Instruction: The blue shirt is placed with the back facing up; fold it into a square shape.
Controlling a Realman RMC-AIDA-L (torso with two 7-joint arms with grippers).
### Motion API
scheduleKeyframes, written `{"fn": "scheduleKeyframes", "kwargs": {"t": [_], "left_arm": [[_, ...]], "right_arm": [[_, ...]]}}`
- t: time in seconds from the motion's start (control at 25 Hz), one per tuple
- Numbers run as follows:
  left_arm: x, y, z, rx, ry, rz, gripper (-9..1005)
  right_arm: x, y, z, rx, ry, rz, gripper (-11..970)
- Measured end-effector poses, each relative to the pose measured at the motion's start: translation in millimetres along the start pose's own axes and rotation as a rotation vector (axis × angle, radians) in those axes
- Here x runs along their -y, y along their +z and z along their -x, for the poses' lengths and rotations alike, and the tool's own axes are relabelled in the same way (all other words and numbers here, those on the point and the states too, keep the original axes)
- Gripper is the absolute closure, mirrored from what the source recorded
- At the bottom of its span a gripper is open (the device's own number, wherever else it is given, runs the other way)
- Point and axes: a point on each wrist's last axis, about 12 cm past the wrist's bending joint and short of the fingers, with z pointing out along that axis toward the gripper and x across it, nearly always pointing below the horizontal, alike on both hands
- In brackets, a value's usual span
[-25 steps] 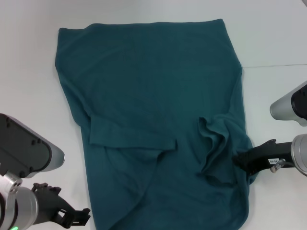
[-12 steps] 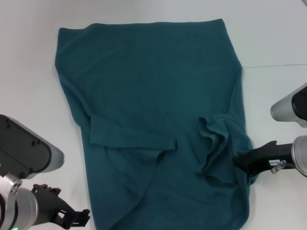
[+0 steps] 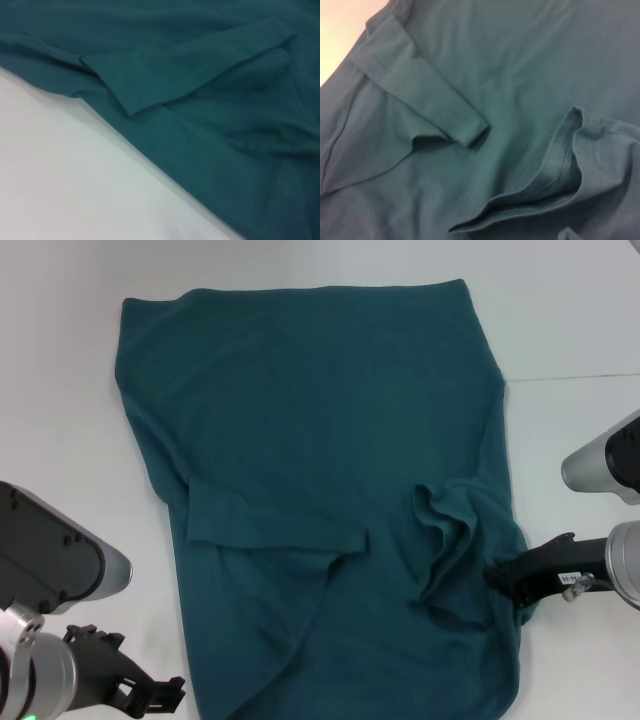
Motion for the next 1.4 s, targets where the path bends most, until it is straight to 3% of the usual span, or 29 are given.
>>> {"fn": "scheduleKeyframes", "kwargs": {"t": [0.84, 1.4], "left_arm": [[-0.3, 6.7, -0.6, 0.010, 0.006, 0.008, 124], [6.0, 5.9, 2.1, -0.030, 0.073, -0.023, 123]], "right_arm": [[-2.1, -1.5, 1.5, -0.021, -0.009, 0.014, 903], [-1.5, -2.6, 6.5, -0.016, -0.016, 0.015, 902]]}}
